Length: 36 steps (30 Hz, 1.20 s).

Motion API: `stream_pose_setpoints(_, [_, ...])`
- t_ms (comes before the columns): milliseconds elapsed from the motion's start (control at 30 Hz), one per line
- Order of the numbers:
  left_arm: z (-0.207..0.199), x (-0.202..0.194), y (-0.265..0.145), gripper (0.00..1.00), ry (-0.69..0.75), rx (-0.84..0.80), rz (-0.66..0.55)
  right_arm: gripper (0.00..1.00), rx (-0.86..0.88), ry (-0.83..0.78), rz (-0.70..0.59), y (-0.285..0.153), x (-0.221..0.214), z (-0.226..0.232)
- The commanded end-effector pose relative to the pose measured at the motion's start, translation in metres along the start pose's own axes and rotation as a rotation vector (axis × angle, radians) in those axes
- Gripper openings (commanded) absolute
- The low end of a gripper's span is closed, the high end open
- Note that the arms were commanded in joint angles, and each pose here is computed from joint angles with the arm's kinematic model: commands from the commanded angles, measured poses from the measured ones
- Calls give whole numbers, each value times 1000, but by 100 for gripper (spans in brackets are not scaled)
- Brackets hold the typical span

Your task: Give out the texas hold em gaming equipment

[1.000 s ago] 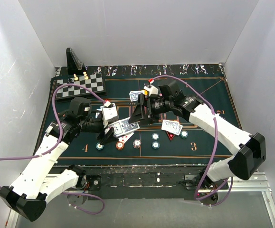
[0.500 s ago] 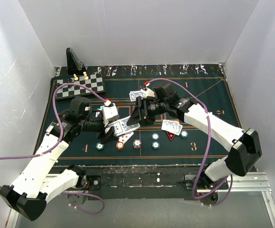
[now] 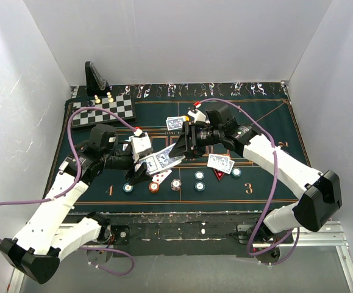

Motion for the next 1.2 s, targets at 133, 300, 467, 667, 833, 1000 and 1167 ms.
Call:
stream_pose_setpoints(133, [-3, 15, -8, 0, 37, 7, -60, 58, 20, -30, -37, -13, 2, 7])
stream_pose_setpoints(300, [-4, 14, -9, 0, 37, 6, -59, 54, 12, -35, -55, -19, 4, 7])
stream_pose_setpoints(467, [-4, 14, -9, 0, 39, 6, -61, 43, 7, -42, -76, -27, 6, 9])
stream_pose_setpoints(667, [-5, 13, -9, 0, 38, 5, -60, 38, 7, -50, -92, -33, 8, 11])
stream_pose_setpoints(833, [-5, 13, -9, 0, 33, 4, -61, 34, 2, -62, -95, -37, 9, 13])
stream_pose_setpoints(1000, [-6, 11, -8, 0, 29, 2, -58, 17, 1, -82, -123, -46, 13, 17])
stream_pose_setpoints(1167, [-6, 11, -9, 0, 29, 2, -58, 6, 3, -107, -140, -55, 18, 25])
Point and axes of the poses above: each gripper's point midway between its finger pads, its own y axis out along the fingers, its own z axis along the line the jaws close on, x = y × z, the point moved 5 cm from there along -y, back along the fingers, and after that the axes turned 3 degrees about -y, right-handed, at the moved point
